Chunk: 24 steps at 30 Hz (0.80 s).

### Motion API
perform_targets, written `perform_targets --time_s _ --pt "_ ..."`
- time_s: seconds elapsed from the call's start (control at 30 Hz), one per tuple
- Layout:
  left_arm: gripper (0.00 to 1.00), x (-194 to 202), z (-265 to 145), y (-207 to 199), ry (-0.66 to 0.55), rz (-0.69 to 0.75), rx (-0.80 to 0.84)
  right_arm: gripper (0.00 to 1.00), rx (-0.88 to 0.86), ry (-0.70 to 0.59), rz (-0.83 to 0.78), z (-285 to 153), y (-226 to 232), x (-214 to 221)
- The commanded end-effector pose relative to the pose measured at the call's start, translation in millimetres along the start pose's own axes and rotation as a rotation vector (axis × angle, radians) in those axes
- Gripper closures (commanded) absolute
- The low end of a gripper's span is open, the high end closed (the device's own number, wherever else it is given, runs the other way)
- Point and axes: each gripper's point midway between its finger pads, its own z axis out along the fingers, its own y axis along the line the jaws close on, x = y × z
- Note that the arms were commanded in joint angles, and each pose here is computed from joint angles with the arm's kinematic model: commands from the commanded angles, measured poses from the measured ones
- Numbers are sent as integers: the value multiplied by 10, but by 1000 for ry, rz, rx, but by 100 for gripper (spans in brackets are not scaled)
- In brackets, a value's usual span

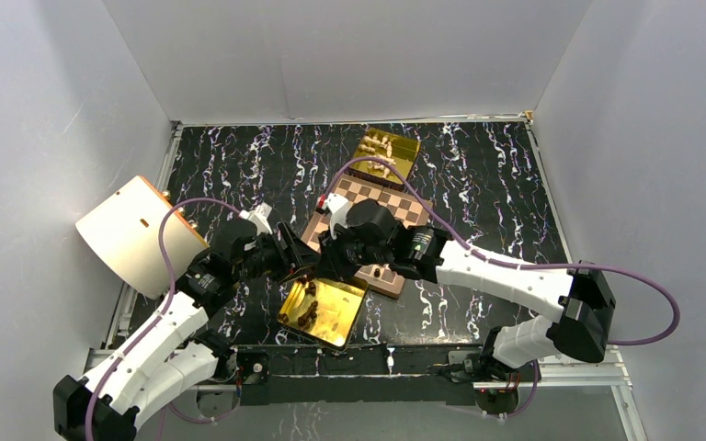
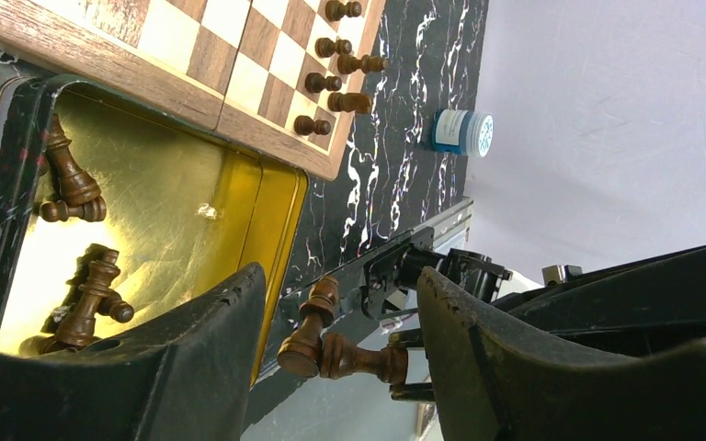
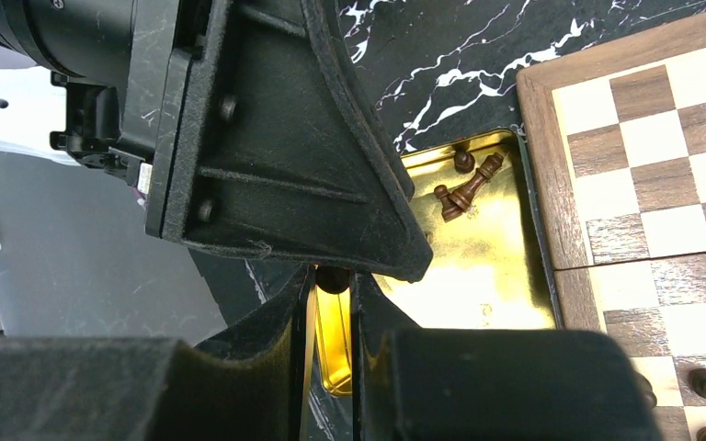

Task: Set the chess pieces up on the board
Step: Pick up the chess piece from the storage box.

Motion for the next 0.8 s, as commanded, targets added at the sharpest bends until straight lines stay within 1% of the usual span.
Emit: perform_targets --time_s 0.0,0.13,0.37,0.43,0.53,0.67,0.77 --pt "41 71 -65 -79 41 -1 27 84 -29 -72 -7 -67 80 -150" --pt "38 138 -76 54 71 10 -28 84 -29 -99 -11 -121 96 -207" --pt "39 175 -136 -7 78 -15 3 84 -40 -117 -13 -141 108 -212" --pt "38 198 -130 5 89 -28 1 84 -30 -127 -10 -136 90 -226" --pt "36 215 -100 49 92 -72 -14 84 -34 -148 -3 -148 110 -289" --pt "38 197 -79 -3 84 -126 7 84 -29 -178 -6 -168 119 -372" --pt "38 176 -97 -63 77 -101 34 84 -24 -176 -13 -162 110 -374"
